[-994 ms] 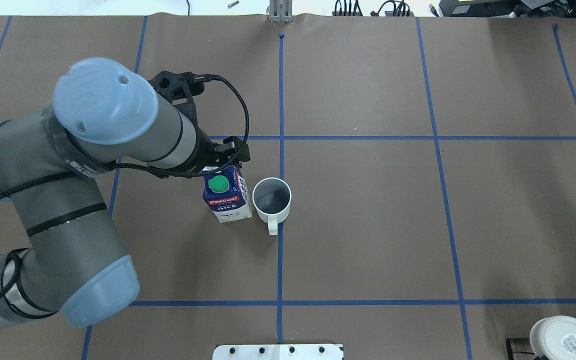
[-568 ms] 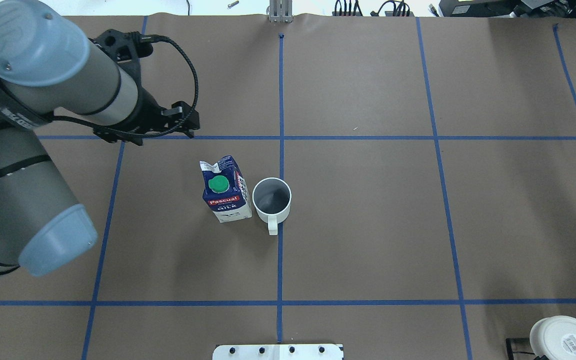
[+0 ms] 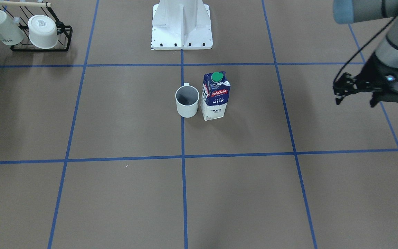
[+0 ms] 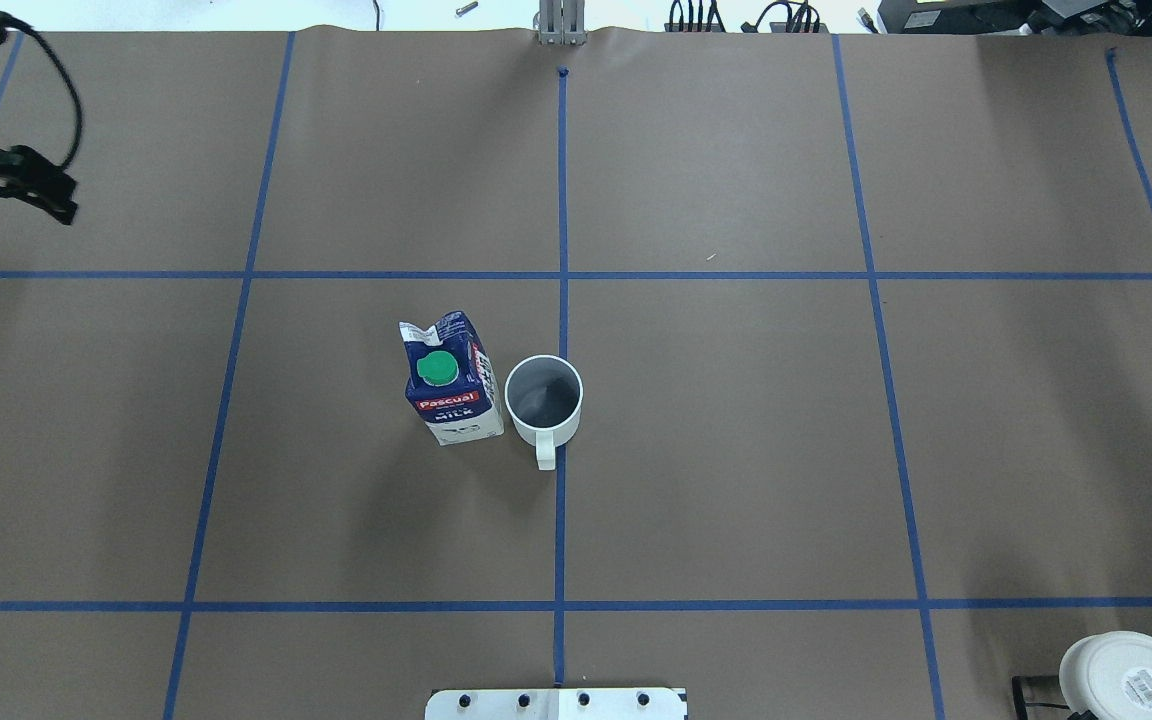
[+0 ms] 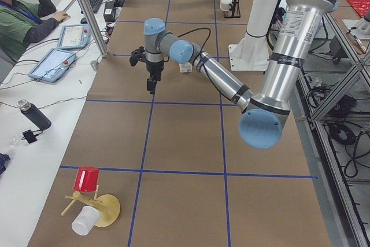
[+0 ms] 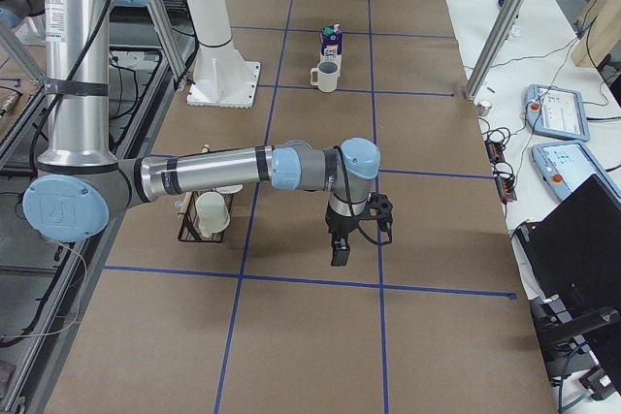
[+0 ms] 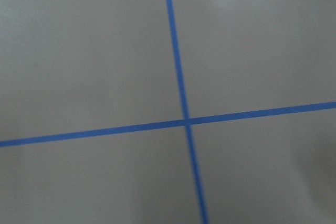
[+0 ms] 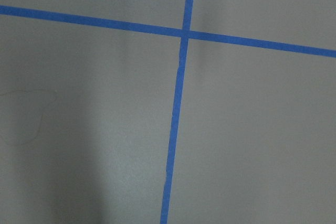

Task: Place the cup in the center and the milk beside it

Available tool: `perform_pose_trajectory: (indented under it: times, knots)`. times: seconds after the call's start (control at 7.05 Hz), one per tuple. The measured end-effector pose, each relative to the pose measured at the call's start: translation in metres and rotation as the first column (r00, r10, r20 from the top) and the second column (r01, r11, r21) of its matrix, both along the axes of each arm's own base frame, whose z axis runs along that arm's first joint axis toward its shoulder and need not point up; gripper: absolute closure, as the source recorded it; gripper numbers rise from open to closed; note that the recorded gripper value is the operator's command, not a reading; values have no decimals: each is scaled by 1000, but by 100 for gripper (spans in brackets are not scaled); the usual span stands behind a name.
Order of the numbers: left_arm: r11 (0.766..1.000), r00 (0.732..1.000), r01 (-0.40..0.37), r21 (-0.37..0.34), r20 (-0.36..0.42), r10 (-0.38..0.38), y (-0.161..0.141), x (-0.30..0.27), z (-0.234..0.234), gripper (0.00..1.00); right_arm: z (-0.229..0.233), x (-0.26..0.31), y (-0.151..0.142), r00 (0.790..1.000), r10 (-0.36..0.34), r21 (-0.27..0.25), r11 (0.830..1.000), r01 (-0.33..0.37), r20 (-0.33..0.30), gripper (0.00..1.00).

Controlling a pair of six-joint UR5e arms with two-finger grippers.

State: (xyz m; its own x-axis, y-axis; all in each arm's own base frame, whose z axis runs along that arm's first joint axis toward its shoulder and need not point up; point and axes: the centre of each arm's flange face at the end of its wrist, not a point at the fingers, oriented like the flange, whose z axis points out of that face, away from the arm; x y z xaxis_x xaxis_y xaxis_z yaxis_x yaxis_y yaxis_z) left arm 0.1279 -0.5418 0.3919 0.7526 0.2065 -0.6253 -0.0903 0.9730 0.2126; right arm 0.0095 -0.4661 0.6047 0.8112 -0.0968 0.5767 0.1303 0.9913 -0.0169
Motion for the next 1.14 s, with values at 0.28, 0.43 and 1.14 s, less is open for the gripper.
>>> perform_pose_trajectory:
  times: [0.28, 0.43, 1.14]
  knots:
    - [999, 999, -48, 1, 25, 48, -2, -100, 86, 1, 0, 0, 0, 1000, 0, -1, 1000, 0, 0, 0]
    - [998, 997, -68, 5, 37, 68, 8, -139, 121, 1, 1, 0, 0, 1000, 0, -1, 1000, 0, 0, 0]
    - [993, 995, -85, -77, 38, 88, 85, -199, 252, 1, 1, 0, 1, 1000, 0, -2, 1000, 0, 0, 0]
